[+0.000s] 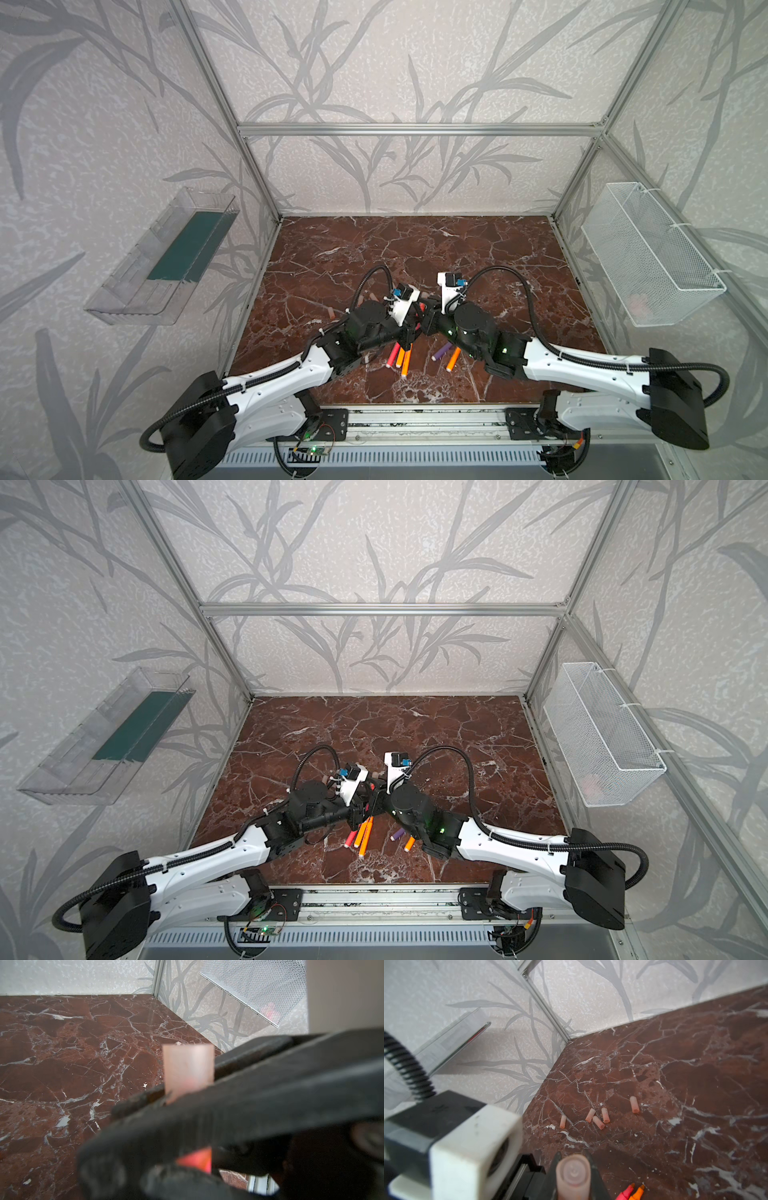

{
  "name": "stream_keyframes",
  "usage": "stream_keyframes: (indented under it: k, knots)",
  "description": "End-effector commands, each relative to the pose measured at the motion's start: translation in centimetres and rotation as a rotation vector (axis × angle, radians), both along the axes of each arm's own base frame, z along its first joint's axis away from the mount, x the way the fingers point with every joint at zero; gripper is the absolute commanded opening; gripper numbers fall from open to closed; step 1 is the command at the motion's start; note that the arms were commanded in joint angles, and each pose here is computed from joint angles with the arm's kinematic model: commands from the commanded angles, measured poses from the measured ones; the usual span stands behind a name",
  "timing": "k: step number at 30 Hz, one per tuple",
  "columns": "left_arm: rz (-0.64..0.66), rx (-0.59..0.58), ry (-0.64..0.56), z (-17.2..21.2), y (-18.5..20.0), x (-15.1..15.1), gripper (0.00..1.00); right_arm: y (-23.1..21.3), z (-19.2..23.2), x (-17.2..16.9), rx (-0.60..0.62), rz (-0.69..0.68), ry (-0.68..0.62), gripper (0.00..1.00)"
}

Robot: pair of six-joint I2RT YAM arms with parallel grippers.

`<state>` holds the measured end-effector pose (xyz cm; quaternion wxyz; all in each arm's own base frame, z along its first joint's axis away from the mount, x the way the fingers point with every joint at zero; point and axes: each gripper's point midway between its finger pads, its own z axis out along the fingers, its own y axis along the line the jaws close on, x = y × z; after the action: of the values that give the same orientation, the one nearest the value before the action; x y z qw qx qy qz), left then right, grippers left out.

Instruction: Insert the pens into the pen caps

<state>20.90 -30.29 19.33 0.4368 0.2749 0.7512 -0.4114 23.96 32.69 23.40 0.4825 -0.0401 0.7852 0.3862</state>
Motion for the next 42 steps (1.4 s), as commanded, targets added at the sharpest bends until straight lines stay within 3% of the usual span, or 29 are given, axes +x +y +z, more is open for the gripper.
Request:
stream_keyframes:
  k: [1,3,5,8,11,17,21,34,42]
  knots:
    - [0.033,-0.068,-0.067,2.3,-0.1,0.8,0.52,-2.0,-2.6,1.0,-0.121,-0.069,0.059,0.16]
    - [0.064,-0.052,-0.053,1.4,0.3,1.1,0.69,-2.8,-3.2,1.7,-0.159,-0.101,0.077,0.16]
    - [0.092,-0.031,-0.037,0.5,0.8,1.3,0.78,-4.2,-4.3,3.1,-0.203,-0.157,0.101,0.15]
    - [0.137,0.025,-0.006,-1.2,1.8,1.5,0.84,-5.2,-6.3,4.2,-0.276,-0.187,0.164,0.14]
    - [0.269,0.091,0.032,-3.1,4.4,2.3,0.89,-6.4,-9.5,5.0,-0.333,-0.202,0.262,0.12]
    - [0.585,0.206,0.151,-6.0,11.4,4.2,0.92,-7.4,-14.7,5.7,-0.421,-0.192,0.417,0.13]
    - [0.685,0.213,0.201,-6.9,14.3,4.6,0.92,-6.5,-17.1,6.7,-0.461,-0.156,0.499,0.14]
    - [0.766,0.246,0.217,-7.5,16.7,4.6,0.94,-6.3,-21.9,9.3,-0.537,-0.204,0.611,0.22]
    - [0.777,0.301,0.28,-8.8,17.0,4.5,0.93,-7.8,-22.8,13.3,-0.563,-0.237,0.661,0.25]
